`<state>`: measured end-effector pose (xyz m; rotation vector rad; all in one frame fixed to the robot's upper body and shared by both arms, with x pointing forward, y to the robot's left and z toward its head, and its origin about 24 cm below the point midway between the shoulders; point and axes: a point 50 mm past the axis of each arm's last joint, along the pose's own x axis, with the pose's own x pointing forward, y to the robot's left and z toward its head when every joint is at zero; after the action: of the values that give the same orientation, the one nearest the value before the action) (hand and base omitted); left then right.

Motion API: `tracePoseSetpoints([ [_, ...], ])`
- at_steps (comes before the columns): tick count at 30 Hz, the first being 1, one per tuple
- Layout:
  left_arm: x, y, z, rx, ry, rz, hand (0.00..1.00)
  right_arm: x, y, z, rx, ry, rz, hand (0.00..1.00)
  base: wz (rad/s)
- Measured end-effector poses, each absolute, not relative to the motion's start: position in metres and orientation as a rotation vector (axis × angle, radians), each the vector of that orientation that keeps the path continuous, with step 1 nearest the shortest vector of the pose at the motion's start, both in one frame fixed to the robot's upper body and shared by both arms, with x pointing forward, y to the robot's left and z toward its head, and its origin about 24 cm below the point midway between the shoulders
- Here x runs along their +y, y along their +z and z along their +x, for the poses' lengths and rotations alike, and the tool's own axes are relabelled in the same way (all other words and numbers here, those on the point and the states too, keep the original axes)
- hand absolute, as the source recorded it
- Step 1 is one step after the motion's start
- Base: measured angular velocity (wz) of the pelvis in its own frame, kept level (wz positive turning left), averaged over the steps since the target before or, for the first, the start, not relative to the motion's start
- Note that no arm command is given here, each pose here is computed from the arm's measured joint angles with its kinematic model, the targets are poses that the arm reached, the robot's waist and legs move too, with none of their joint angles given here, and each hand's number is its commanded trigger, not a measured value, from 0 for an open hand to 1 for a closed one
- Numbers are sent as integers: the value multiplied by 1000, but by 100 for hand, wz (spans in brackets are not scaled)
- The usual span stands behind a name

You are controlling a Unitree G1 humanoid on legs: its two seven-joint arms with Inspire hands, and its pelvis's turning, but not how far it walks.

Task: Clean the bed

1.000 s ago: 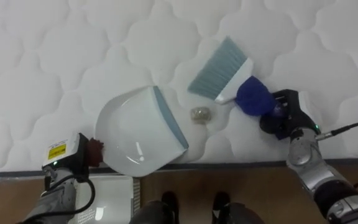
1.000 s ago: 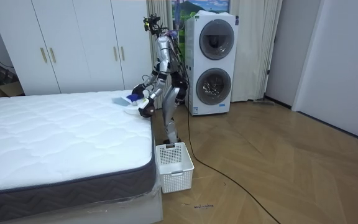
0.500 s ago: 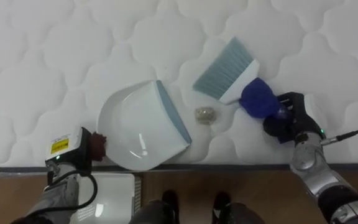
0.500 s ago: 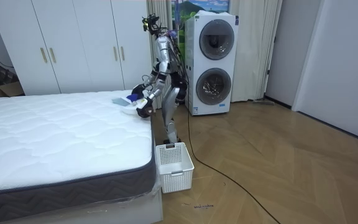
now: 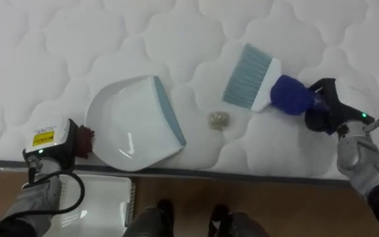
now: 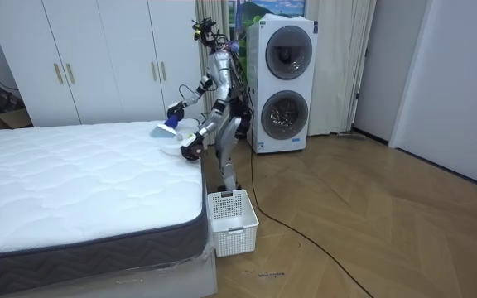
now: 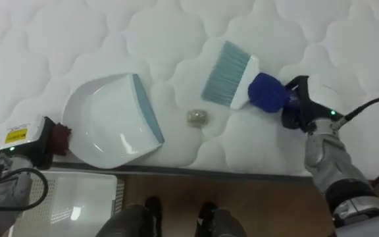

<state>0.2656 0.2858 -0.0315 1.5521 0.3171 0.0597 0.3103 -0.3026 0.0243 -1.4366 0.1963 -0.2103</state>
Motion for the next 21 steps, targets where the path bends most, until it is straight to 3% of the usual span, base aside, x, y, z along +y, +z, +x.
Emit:
tracePoseSetpoints([
  [4,291,-29,265,312,41,1595,100,-313,37,311,171,-168,-1630,100,-5],
  [21,304,-9,271,242,-11,1704,100,-285,81,328,-118,39,-2161,100,-3],
])
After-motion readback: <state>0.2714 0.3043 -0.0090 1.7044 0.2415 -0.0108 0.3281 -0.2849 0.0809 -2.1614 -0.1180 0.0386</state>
